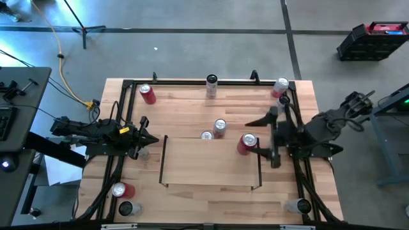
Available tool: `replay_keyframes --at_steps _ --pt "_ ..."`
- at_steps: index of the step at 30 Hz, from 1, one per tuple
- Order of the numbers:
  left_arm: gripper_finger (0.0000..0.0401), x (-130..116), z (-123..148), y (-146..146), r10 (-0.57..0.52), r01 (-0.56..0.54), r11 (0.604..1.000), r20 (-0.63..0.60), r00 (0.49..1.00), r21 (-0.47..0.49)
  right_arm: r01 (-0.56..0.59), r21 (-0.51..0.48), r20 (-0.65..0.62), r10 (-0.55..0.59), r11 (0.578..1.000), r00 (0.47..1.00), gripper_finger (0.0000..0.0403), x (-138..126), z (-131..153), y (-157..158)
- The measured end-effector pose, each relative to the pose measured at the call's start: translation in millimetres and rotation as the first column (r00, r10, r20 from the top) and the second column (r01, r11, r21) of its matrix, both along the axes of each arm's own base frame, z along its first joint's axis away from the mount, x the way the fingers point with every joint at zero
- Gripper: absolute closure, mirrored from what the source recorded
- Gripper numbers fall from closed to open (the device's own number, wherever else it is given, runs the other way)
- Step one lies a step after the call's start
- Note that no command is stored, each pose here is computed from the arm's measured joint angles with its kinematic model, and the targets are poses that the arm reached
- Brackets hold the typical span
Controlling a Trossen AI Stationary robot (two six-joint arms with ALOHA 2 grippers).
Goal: Place canned beverage on shelf
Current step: Put the top red-black soda can on the shelf aligned with the other red-black soda cans
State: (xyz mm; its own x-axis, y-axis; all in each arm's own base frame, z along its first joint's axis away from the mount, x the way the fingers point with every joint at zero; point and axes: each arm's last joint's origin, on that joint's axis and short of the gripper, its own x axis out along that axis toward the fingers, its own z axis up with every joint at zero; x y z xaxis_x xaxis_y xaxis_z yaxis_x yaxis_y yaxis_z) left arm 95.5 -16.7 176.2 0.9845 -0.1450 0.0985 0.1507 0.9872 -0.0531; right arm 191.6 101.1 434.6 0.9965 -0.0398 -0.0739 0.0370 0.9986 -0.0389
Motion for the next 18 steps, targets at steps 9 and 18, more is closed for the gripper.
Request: replay_keyframes --at_steps 9,18 --pt "0.0396 0 1 0 0.000 0.000 1.000 0.008 1.000 -0.002 0.130 -0.213 0.096 -0.111 0.968 0.989 0.0059 35 -14 -18" --pt "0.0396 0 1 2 0.088 -0.089 0.994 0.024 0.996 0.068 0.090 -0.229 0.068 -0.077 0.969 0.995 0.0059 67 -25 -54"
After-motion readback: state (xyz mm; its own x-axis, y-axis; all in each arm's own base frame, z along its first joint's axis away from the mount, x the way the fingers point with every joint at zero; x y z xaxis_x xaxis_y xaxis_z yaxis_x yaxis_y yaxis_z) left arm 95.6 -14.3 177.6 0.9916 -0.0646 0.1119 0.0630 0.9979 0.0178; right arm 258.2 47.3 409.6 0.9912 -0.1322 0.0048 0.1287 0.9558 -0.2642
